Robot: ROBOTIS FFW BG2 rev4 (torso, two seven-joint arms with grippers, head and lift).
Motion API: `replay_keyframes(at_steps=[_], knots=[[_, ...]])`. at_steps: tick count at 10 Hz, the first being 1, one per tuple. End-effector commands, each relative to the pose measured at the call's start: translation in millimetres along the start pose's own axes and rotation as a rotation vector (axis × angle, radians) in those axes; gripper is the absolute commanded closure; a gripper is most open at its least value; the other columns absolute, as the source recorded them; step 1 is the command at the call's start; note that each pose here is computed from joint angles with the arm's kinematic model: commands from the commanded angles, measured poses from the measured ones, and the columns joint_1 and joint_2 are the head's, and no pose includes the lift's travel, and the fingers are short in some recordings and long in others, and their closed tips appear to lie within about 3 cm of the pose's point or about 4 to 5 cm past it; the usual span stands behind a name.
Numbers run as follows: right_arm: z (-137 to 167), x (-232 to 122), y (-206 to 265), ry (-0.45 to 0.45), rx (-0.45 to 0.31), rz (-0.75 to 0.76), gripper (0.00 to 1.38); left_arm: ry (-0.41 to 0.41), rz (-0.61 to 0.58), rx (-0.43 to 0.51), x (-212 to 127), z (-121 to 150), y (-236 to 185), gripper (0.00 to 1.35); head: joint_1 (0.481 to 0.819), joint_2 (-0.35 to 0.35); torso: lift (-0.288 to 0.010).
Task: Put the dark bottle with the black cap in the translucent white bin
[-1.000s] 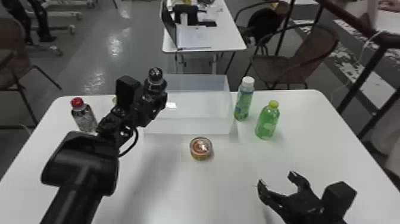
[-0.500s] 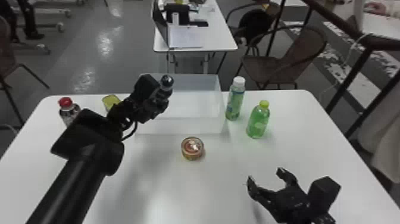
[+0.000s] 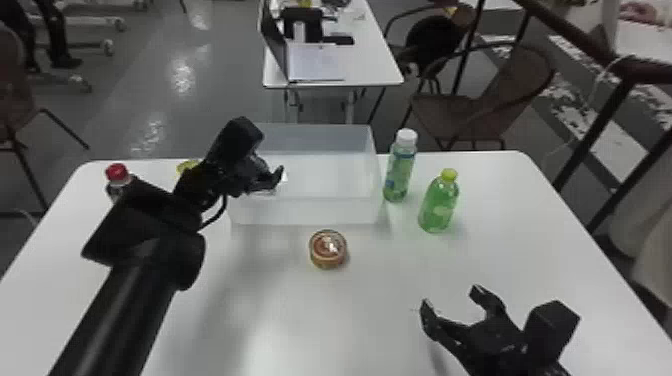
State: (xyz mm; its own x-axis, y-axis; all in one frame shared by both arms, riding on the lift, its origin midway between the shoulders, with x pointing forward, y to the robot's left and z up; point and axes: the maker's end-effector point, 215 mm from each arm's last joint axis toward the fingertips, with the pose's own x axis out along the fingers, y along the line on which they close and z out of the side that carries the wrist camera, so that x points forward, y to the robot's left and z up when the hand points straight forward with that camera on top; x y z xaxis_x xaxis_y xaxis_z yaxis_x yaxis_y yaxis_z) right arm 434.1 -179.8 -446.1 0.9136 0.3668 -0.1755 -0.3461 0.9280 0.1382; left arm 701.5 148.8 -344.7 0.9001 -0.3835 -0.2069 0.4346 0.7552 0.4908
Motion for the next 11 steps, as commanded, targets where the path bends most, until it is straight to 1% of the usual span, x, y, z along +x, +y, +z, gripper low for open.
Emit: replay_keyframes(at_steps=[1,3,4,5,7,8,9,10,11], knots=[[3,0,0,-0.002,-0.011,0.0,0.22,-0.055,0.073,-0.057,-29,4,10,0.15,0.695,-0.032,-0.092],[8,-3,-1,-0.01,-0.016,-0.003,0.23,-0.122,0.237,-0.248,-91,-15,13,0.15,0.695,-0.012,-0.092],[8,-6,-4,-0.006,-0.025,-0.011,0.23,-0.16,0.323,-0.299,-128,-23,14,0.15,0.695,0.007,-0.092],[10,-6,-7,-0.008,-0.033,-0.018,0.23,-0.158,0.409,-0.362,-162,-39,11,0.15,0.695,0.024,-0.092],[15,-9,-11,-0.011,-0.056,-0.029,0.23,-0.155,0.5,-0.452,-218,-65,0,0.15,0.695,0.065,-0.092],[18,-12,-15,-0.012,-0.072,-0.037,0.23,-0.151,0.56,-0.495,-249,-77,-10,0.15,0.695,0.078,-0.092],[18,-15,-16,-0.01,-0.073,-0.046,0.23,-0.098,0.627,-0.545,-280,-98,-28,0.15,0.695,0.096,-0.092],[16,-20,-18,-0.006,-0.073,-0.058,0.23,-0.06,0.646,-0.598,-300,-114,-49,0.15,0.695,0.105,-0.092],[13,-25,-16,0.001,-0.073,-0.058,0.23,-0.034,0.641,-0.62,-312,-122,-64,0.15,0.695,0.113,-0.092]])
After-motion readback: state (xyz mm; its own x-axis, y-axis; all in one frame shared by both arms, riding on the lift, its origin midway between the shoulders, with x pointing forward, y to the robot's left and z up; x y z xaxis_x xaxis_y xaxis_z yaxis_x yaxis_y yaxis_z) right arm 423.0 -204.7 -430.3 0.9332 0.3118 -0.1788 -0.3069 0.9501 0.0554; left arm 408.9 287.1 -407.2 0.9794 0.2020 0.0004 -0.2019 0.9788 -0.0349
